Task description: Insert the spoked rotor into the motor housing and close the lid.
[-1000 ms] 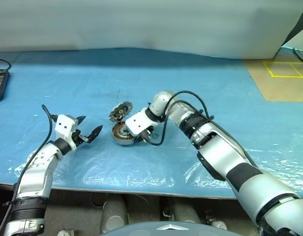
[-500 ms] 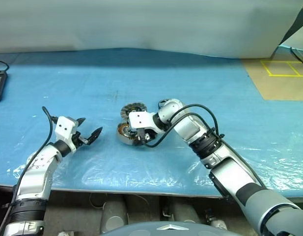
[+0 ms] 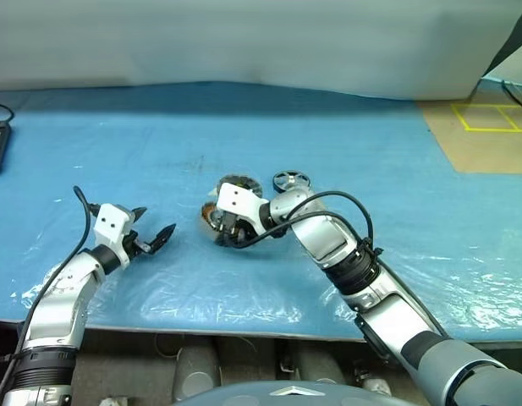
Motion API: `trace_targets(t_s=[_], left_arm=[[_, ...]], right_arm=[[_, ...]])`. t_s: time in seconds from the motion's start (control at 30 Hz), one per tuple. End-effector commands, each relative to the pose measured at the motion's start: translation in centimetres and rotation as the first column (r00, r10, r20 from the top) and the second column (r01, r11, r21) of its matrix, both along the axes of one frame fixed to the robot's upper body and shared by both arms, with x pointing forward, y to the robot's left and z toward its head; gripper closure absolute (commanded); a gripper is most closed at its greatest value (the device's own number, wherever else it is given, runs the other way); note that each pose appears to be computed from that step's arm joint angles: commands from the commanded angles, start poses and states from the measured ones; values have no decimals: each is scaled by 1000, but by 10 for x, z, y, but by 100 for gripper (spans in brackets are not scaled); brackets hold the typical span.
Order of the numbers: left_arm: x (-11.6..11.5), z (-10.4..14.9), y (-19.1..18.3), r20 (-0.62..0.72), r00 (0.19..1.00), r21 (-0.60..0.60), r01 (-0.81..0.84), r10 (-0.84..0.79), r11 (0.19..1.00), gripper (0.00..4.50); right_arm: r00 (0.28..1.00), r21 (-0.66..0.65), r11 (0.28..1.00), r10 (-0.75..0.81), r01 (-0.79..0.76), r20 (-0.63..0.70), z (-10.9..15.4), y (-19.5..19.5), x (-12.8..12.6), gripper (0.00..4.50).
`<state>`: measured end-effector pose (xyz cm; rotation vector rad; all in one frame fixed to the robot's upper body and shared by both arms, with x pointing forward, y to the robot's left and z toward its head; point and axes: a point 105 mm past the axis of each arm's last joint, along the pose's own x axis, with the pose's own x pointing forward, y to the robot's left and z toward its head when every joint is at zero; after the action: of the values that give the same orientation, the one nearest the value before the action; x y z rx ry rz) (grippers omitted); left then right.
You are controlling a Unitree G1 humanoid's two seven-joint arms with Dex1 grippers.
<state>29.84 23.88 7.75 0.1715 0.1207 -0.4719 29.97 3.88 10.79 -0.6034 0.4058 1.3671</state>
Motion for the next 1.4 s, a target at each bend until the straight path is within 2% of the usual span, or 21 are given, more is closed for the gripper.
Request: trace_targets(t_s=[0.03,0.33,0.43,0.53,0.73,0.9,1.03,1.13,1.2,1.3,1.4], left_arm=[[-2,11,3,32,999,18,0,-1,1000,0],[-7,13,7,34,999,26,-21,20,999,0],[-8,13,10,35,999,31,-31,30,999,0],[-7,15,10,40,999,31,-33,31,999,0],[0,15,5,45,999,25,-14,12,1000,0],[7,18,0,50,998,22,24,-25,999,0],[10,20,-4,46,997,14,63,-64,998,0],[9,20,-6,38,995,11,95,-95,995,0],[8,20,-6,35,993,8,110,-110,994,0],[4,21,-1,34,992,9,121,-121,993,0],[-1,20,8,25,994,35,109,-110,993,0]], right_arm=[[998,62,997,47,-49,34,19,12,-10,243],[996,20,996,89,-89,8,6,16,-16,243],[996,24,995,91,-92,21,9,16,-14,146],[997,95,992,82,-82,7,27,18,-12,47],[996,202,976,85,-78,-27,69,10,-11,47],[995,213,975,76,-60,-64,74,-13,-13,47],[997,198,980,38,-24,-67,70,-43,-7,47],[999,219,975,39,-40,9,62,-64,2,47],[998,356,932,65,-66,14,62,-70,5,47],[1000,432,902,17,-10,-14,45,-85,20,47],[998,425,903,-67,60,2,22,-94,37,47]])
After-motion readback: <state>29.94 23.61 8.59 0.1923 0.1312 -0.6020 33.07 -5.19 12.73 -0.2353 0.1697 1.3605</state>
